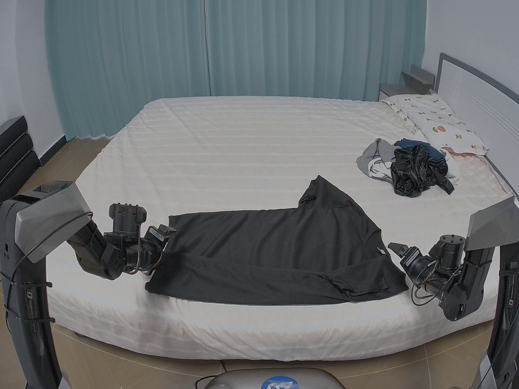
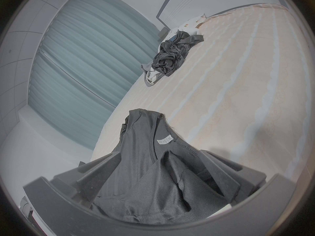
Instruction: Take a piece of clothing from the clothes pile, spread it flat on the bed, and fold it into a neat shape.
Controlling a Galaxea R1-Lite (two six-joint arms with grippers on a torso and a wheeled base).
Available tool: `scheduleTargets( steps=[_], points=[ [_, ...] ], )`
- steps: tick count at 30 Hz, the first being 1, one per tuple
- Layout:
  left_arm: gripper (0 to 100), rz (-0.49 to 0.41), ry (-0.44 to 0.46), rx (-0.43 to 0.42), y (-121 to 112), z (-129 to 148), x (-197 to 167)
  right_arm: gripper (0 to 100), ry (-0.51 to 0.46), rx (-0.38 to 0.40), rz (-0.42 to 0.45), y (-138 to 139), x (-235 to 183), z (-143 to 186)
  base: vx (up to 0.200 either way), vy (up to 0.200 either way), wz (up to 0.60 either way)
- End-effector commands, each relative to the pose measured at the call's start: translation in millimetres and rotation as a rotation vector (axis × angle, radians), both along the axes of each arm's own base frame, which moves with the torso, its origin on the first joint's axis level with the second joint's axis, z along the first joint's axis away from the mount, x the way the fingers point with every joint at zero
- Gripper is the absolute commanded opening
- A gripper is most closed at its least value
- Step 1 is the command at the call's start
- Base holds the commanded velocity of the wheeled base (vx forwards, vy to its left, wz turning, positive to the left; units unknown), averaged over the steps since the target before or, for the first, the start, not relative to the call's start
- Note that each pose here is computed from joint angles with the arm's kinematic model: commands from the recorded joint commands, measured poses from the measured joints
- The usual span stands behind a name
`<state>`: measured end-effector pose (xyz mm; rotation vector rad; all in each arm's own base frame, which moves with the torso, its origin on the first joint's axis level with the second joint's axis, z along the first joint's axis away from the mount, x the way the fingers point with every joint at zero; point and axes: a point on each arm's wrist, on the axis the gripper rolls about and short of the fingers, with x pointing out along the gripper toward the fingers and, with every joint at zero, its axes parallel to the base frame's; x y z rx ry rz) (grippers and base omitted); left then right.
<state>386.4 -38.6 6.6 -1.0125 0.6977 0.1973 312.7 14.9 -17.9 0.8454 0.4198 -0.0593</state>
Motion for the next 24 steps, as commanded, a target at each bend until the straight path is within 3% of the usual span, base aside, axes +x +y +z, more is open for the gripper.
scheduleTargets(
  steps=[1, 6, 11, 23, 24],
  points=[
    [100, -0.067, -0.01, 0.055, 15.9, 15.0, -20.9, 100, -0.009, 0.001, 0.001, 0.2, -0.6, 2.0, 0.0, 0.0, 0.0],
    [100, -0.1, 0.001, 0.061, 24.1, 11.4, -23.4, 100, -0.006, 0.0, 0.001, 0.1, -1.3, 1.7, 0.0, 0.0, 0.0],
    [100, -0.227, 0.02, 0.09, 30.0, 4.6, -37.8, 100, -0.006, 0.0, 0.001, 0.1, -1.3, 1.7, 0.0, 0.0, 0.0],
    [100, -0.37, 0.06, 0.19, 27.0, -13.3, -52.0, 100, -0.009, 0.001, 0.009, 2.5, -1.7, 3.0, 0.0, 0.0, 0.0],
    [0, -0.376, 0.064, 0.195, 27.1, -14.2, -53.2, 100, -0.011, 0.001, 0.007, 2.0, -1.6, 3.4, 0.0, 0.0, 0.0]
  ],
)
